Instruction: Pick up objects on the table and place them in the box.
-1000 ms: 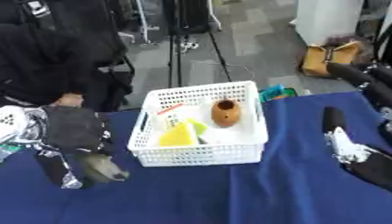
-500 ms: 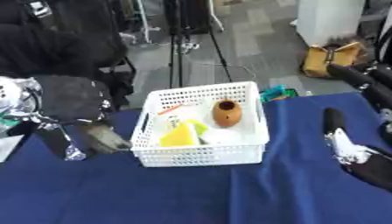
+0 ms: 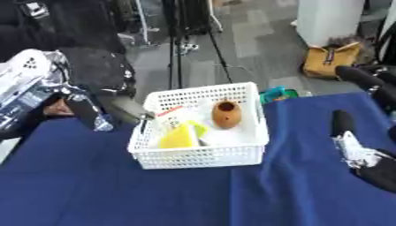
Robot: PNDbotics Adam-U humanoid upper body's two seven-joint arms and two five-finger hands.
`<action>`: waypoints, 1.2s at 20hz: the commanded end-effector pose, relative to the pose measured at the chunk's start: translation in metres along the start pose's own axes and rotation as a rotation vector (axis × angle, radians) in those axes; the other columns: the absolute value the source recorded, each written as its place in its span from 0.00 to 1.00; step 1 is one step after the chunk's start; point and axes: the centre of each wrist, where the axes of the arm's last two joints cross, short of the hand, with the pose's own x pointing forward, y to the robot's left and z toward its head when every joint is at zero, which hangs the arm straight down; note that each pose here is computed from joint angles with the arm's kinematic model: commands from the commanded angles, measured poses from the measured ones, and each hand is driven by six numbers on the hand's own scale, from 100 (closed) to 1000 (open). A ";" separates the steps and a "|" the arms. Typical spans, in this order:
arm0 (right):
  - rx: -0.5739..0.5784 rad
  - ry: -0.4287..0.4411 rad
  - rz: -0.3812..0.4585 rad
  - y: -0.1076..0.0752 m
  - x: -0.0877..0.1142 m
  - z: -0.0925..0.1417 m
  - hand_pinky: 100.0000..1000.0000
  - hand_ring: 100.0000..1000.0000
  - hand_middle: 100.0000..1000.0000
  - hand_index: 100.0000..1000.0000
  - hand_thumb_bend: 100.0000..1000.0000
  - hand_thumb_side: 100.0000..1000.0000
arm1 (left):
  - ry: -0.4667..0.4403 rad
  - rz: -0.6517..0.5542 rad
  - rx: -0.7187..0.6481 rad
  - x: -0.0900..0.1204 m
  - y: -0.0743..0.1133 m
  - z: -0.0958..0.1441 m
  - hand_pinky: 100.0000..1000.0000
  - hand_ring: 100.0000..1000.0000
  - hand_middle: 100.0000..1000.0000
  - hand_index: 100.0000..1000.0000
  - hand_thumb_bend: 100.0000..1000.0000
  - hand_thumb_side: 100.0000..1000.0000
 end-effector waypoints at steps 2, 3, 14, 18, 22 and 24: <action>-0.016 -0.024 0.013 -0.007 0.000 -0.007 0.68 0.74 0.71 0.93 0.00 1.00 | 0.028 -0.039 -0.038 -0.019 0.001 -0.005 0.82 0.68 0.44 0.59 0.24 0.25; -0.015 -0.025 0.012 -0.007 0.000 -0.007 0.68 0.74 0.71 0.93 0.00 1.00 | 0.035 -0.041 -0.033 -0.021 0.001 -0.007 0.82 0.68 0.44 0.59 0.24 0.23; -0.035 -0.062 -0.013 -0.009 0.007 -0.018 0.68 0.73 0.71 0.93 0.00 1.00 | 0.117 -0.029 0.045 -0.030 0.008 -0.059 0.82 0.69 0.44 0.59 0.23 0.19; -0.043 -0.074 -0.018 -0.010 0.009 -0.024 0.68 0.73 0.70 0.93 0.00 1.00 | 0.137 -0.033 0.061 -0.027 -0.001 -0.073 0.82 0.69 0.44 0.59 0.24 0.19; -0.041 -0.076 -0.017 -0.010 0.009 -0.024 0.68 0.73 0.70 0.93 0.00 1.00 | 0.140 -0.058 0.065 -0.025 -0.005 -0.081 0.82 0.69 0.44 0.59 0.24 0.19; -0.042 -0.079 -0.020 -0.011 0.010 -0.025 0.68 0.73 0.70 0.93 0.00 1.00 | 0.135 -0.065 0.061 -0.023 -0.006 -0.084 0.82 0.69 0.45 0.59 0.25 0.20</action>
